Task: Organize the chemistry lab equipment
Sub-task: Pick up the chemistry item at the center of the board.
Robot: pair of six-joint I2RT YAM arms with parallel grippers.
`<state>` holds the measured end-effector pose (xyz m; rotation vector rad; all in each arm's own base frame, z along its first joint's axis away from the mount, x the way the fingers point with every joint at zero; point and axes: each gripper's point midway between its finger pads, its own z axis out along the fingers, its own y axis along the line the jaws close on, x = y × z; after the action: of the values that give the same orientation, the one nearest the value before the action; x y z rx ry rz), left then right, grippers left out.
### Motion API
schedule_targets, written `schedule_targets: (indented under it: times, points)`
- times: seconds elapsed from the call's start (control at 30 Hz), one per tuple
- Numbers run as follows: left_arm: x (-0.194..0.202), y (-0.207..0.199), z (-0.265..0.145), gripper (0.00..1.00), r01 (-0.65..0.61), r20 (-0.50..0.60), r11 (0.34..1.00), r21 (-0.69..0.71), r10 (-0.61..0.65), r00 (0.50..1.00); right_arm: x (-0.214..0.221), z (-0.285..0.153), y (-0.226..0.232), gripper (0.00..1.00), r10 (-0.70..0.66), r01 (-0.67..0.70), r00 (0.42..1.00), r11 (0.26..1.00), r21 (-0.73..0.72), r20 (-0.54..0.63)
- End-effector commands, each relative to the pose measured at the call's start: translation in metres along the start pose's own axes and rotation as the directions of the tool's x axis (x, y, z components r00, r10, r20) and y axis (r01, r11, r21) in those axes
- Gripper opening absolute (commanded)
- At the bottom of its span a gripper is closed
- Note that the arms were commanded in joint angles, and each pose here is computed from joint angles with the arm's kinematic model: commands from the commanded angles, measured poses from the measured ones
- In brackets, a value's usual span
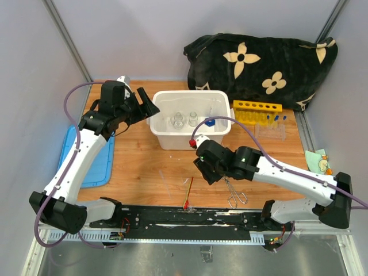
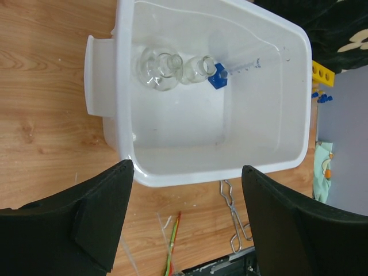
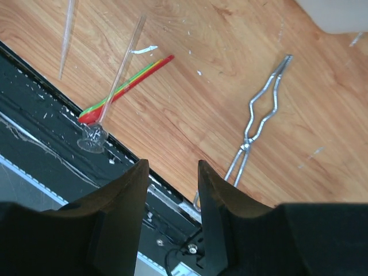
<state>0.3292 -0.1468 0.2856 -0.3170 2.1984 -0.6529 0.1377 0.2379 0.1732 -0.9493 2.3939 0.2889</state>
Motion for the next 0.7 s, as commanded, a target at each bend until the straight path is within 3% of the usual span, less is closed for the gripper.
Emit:
schedule_targets:
  times: [0.0,0.43,0.67]
  points:
    - [-0.007,-0.007,-0.012,0.8,0.013,0.039,0.999,0.036,-0.015,0.999,-0.004,0.034,0.023,0.41,0.07,-0.07,0.997,0.997,-0.04,0.021]
    - [-0.001,-0.01,-0.021,0.8,0.042,0.039,0.997,0.065,-0.044,0.998,-0.019,0.082,0.073,0.4,0.035,-0.03,0.999,0.992,-0.119,0.04]
    - [-0.009,-0.019,-0.031,0.8,0.02,0.062,0.995,0.096,-0.026,0.998,0.005,0.119,0.082,0.33,0.015,-0.019,0.999,0.991,-0.132,-0.037]
